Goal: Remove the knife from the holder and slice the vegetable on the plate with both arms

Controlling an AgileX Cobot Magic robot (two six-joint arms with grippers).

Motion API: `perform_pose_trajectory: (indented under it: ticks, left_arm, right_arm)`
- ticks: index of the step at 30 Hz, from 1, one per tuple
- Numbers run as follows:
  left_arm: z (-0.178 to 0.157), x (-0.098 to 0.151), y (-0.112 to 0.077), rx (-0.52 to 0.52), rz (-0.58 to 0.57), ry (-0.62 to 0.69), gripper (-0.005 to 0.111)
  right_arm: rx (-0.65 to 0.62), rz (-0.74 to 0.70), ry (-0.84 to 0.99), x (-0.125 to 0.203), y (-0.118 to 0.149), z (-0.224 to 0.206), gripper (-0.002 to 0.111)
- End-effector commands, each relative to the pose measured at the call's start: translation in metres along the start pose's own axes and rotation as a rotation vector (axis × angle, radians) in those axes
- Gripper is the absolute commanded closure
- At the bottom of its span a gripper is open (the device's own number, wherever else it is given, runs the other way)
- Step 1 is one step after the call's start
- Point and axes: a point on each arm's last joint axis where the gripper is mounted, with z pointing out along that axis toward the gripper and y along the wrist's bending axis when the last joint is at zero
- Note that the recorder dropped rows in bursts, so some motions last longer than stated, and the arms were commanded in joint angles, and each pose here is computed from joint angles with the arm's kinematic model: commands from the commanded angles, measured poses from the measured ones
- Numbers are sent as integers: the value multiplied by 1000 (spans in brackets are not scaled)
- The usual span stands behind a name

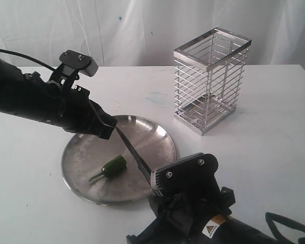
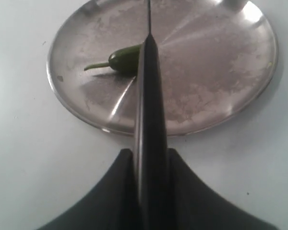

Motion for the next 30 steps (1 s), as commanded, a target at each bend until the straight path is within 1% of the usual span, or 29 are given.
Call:
perform_pose_trajectory:
  ticks: [1, 8, 15, 20, 30]
  left_arm:
    - [-5, -1, -1, 6, -2, 7, 107]
    - [-4, 0, 0, -3, -4, 12, 107]
    - [0, 15, 7, -85, -46, 12, 107]
    - [0, 15, 6, -81, -67, 2, 107]
    - [0, 15, 6, -78, -67, 4, 107]
  right_arm:
    - [-16, -29, 37, 4, 4, 5, 108]
    - [-5, -48, 81, 11, 8, 16, 108]
    - [1, -51, 80, 11, 8, 18, 108]
    - [13, -39, 81, 10, 4, 19, 108]
    - [17, -41, 100, 13, 4, 21, 108]
